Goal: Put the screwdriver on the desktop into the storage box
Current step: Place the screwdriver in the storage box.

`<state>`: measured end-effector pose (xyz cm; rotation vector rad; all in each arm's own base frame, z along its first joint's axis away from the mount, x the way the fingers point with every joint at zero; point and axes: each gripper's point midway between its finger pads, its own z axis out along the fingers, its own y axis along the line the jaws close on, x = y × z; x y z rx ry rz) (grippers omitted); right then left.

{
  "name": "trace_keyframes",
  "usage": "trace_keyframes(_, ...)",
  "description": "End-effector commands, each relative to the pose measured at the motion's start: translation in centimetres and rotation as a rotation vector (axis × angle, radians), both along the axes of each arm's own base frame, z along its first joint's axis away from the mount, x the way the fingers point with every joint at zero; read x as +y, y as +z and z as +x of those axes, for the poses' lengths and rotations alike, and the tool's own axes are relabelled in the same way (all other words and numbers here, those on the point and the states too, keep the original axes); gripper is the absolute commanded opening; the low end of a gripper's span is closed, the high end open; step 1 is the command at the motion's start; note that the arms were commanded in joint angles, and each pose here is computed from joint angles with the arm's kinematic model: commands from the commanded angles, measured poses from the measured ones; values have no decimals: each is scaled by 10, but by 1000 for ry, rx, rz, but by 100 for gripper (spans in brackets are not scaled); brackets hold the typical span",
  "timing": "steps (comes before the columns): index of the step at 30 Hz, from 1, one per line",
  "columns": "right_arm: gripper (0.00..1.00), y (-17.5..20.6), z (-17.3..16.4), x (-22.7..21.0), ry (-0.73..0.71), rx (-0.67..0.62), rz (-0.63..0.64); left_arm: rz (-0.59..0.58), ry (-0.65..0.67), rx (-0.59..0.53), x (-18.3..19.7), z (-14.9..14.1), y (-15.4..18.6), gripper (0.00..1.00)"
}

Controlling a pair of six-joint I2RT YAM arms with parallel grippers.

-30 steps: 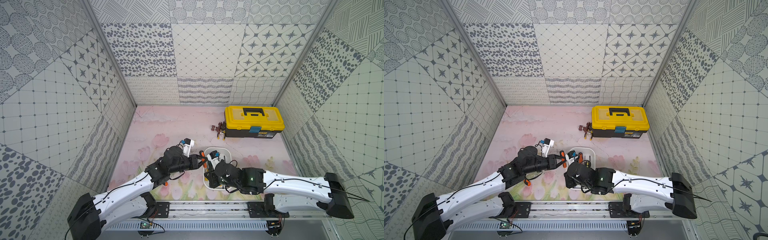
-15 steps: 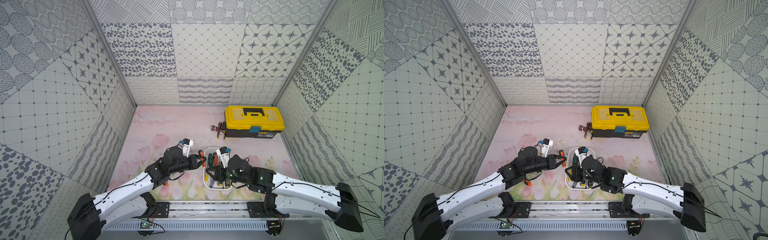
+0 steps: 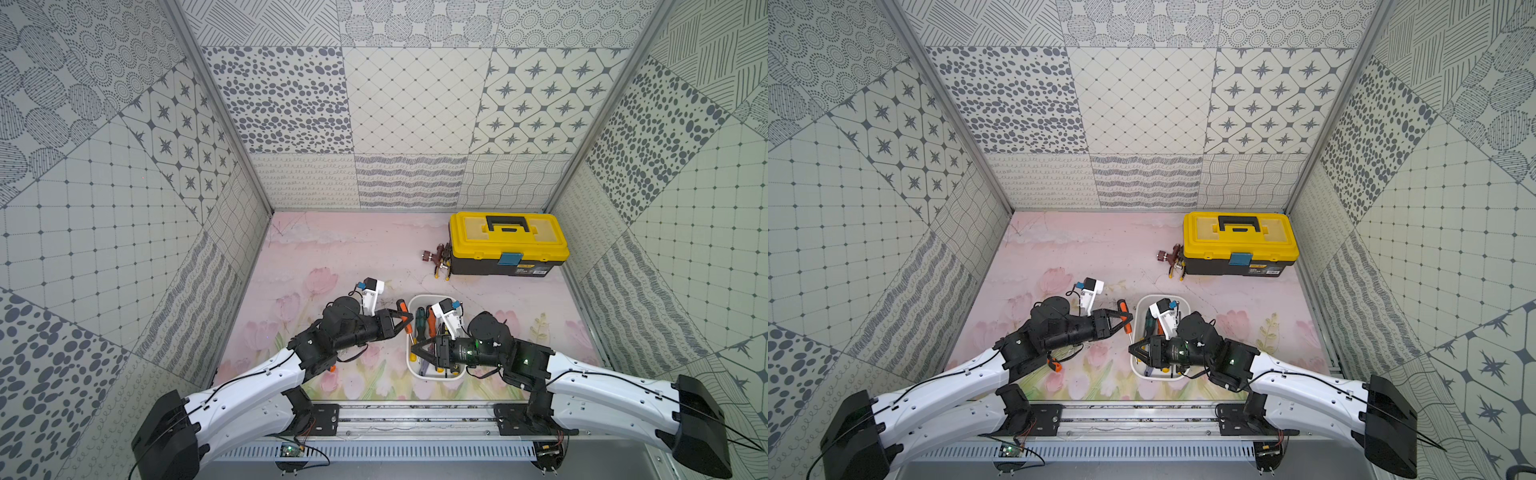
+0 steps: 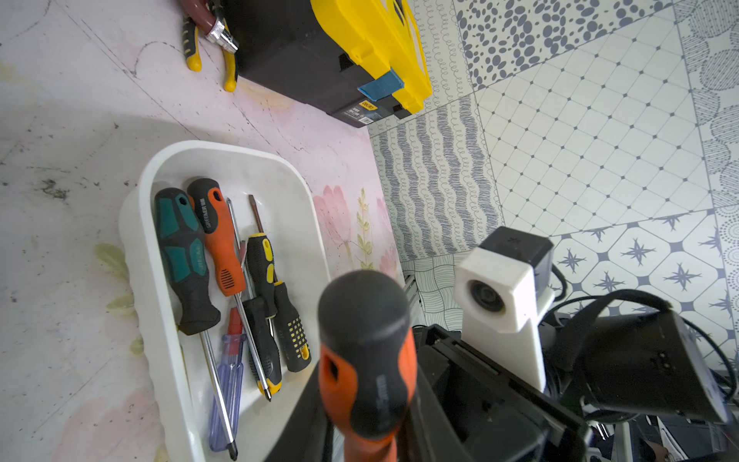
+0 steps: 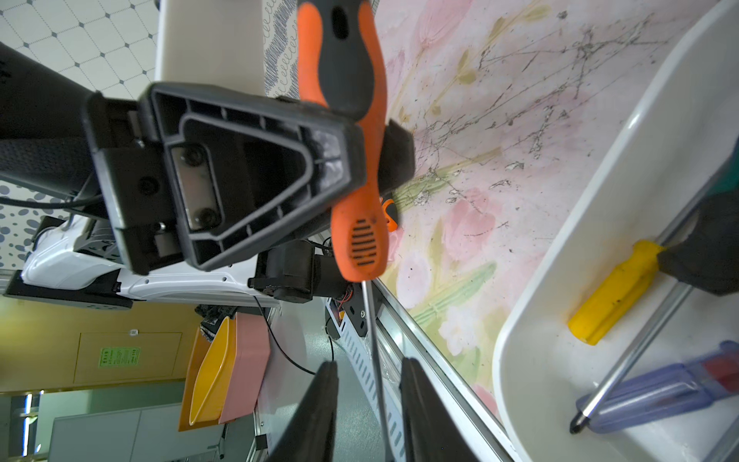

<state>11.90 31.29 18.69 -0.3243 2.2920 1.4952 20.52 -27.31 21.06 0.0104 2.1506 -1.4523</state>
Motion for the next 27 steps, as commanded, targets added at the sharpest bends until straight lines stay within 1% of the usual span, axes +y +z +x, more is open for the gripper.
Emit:
trace_keyframes(1, 26, 8, 1, 4, 9, -18, 42, -95, -22, -63, -6, 0, 26, 0)
trace_keyframes(3, 22, 7, 2, 3, 4, -19, 41, -94, -22, -60, -6, 0, 25, 0)
trace_keyframes(6, 11, 8, 2, 2, -1, -21, 43, -92, -18, -56, -6, 1, 23, 0)
trace_keyframes(10, 2, 7, 4, 0, -11, -22, 34, -94, -14, -52, -5, 1, 22, 0)
trace_keyframes(11, 0, 7, 4, 0, -13, -22, 32, -92, -13, -51, -5, 1, 21, 0)
trace_keyframes(16, 0, 6, 6, -2, -28, -24, 22, -68, 10, -35, -2, 4, 15, 1)
trace_keyframes(17, 0, 6, 7, -3, -35, -26, 17, -54, 25, -25, 0, 5, 11, 16)
trace_keyframes(18, 0, 5, 8, -5, -45, -29, 8, -38, 42, -17, 2, 7, 8, 37)
trace_keyframes(19, 0, 4, 10, -7, -58, -32, -7, -21, 65, -7, 6, 9, 4, 52)
trace_keyframes(20, 0, 1, 12, -11, -74, -34, -34, -1, 92, 5, 10, 11, 0, 66)
trace_keyframes(21, 0, -3, 16, -15, -101, -34, -69, 22, 121, 11, 15, 14, -4, 74)
trace_keyframes(23, 0, -13, 21, -25, -144, -32, -136, 85, 192, 30, 28, 18, -12, 81)
trace_keyframes(24, 0, -21, 23, -31, -167, -26, -179, 128, 239, 38, 38, 21, -17, 83)
trace_keyframes(25, 0, -19, 27, -33, -191, -30, -194, 180, 288, 55, 48, 24, -24, 84)
trace_keyframes(27, 0, -25, 33, -43, -241, -22, -259, 321, 436, 117, 82, 27, -42, 85)
